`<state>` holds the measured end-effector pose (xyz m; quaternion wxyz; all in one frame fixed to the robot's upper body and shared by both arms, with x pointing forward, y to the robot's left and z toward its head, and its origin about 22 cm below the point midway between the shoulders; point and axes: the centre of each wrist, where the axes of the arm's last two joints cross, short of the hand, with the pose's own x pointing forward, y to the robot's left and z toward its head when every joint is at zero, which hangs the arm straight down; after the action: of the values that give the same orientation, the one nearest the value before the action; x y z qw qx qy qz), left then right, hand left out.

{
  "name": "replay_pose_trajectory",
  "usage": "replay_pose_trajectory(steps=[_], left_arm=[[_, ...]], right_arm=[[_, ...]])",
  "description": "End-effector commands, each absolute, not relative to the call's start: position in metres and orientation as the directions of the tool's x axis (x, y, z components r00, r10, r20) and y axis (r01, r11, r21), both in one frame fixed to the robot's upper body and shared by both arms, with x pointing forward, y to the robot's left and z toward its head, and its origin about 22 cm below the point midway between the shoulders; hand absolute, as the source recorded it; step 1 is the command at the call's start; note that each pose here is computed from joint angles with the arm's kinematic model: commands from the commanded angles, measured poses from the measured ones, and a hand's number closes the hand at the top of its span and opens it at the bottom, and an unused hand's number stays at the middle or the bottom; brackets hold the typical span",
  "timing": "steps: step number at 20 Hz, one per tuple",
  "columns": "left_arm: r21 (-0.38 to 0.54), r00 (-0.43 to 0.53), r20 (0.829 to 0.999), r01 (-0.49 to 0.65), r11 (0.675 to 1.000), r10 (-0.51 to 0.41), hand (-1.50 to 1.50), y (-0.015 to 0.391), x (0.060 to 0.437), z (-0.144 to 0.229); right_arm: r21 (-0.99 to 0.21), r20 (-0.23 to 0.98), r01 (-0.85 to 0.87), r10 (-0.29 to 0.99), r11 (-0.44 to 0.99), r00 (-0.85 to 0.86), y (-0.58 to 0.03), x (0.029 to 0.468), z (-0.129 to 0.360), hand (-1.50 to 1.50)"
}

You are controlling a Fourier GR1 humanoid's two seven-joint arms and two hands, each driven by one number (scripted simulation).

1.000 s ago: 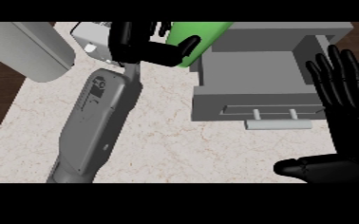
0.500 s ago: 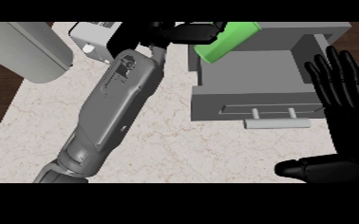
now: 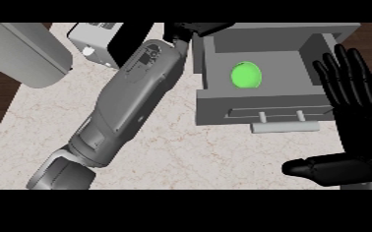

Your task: Pick up the cup, place it into the drawer and close the drawer

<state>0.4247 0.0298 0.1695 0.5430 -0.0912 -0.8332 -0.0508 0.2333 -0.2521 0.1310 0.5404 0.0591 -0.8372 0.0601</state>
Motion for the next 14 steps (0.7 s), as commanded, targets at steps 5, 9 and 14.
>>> replay_pose_trajectory(steps=[5,9,14], left_arm=[[0.068,-0.349,0.937,0.174,0.982,-0.003,1.5,0.022,0.431,0.144],[0.119,-0.338,0.94,0.194,0.974,-0.048,1.5,0.011,0.43,0.155],[0.165,-0.33,0.939,0.177,0.97,-0.099,1.5,0.009,0.433,0.154]], right_arm=[[-0.034,0.902,-0.204,-0.057,0.978,-0.427,-0.247,0.244,0.13,-1.5],[-0.045,0.908,-0.203,-0.045,0.978,-0.416,-0.254,0.239,0.127,-1.5],[-0.044,0.907,-0.227,-0.056,0.973,-0.417,-0.243,0.238,0.13,-1.5]])
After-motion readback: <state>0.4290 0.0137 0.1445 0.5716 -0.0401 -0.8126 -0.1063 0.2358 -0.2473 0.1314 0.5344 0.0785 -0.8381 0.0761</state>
